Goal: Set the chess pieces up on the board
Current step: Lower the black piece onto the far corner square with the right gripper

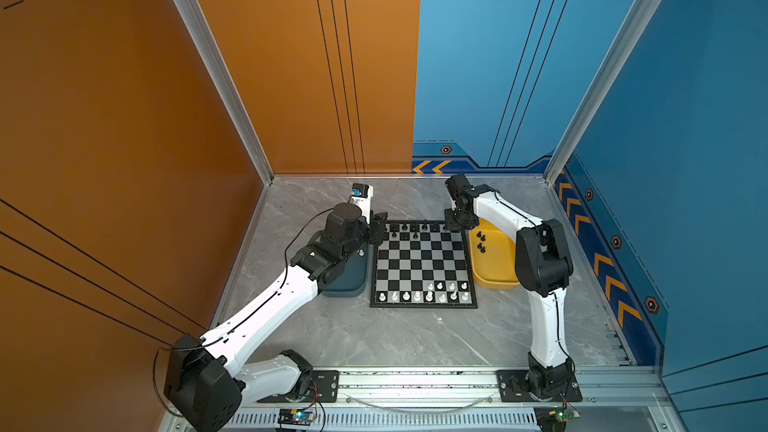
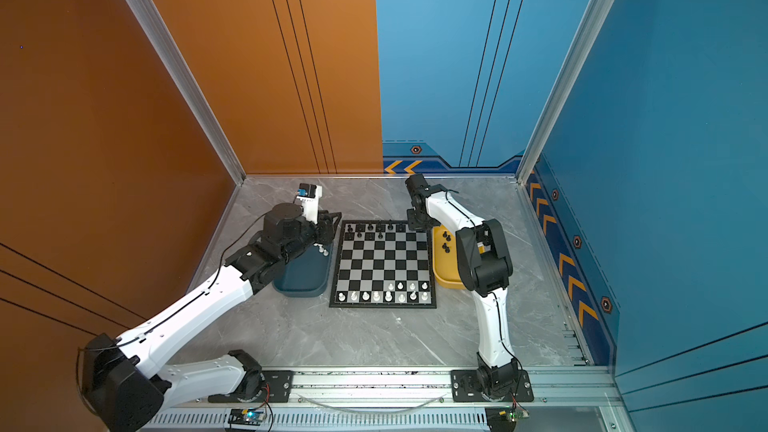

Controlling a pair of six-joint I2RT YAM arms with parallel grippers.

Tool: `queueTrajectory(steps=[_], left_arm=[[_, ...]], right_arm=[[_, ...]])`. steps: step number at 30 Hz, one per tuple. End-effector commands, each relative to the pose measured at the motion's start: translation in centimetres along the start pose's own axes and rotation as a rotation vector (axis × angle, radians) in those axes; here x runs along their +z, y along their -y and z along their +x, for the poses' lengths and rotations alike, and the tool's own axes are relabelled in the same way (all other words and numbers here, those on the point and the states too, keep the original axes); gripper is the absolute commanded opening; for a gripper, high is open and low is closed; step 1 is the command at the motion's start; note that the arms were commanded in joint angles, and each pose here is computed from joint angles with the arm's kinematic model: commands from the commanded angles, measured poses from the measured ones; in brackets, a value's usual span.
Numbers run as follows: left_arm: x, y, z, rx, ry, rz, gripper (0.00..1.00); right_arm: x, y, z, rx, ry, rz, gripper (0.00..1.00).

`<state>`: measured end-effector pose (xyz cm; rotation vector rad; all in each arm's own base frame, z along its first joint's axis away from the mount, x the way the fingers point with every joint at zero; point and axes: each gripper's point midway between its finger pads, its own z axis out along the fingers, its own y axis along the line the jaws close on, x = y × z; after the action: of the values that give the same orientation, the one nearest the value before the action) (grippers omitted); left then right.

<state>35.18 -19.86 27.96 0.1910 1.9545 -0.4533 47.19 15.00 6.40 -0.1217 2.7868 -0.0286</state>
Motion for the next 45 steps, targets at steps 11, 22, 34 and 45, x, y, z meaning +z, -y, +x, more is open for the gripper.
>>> queueTrajectory(steps=[11, 22, 34, 45], left_arm=[[0.1, -0.1, -0.2, -0.011, -0.003, 0.005, 0.44], [0.0, -0.2, -0.1, -0.009, -0.005, 0.002, 0.44], [-0.1, -0.2, -0.1, -0.009, -0.006, 0.002, 0.44], [-0.2, -0.3, -0.1, -0.010, -0.005, 0.001, 0.44]], right_arm=[[0.7, 0.5, 0.0, 0.014, -0.023, 0.006, 0.00], [0.7, 0.2, -0.7, 0.017, -0.010, -0.001, 0.00], [1.1, 0.1, -0.1, 0.016, -0.029, -0.005, 0.12], [1.2, 0.0, 0.0, 0.018, -0.034, -0.011, 0.23]])
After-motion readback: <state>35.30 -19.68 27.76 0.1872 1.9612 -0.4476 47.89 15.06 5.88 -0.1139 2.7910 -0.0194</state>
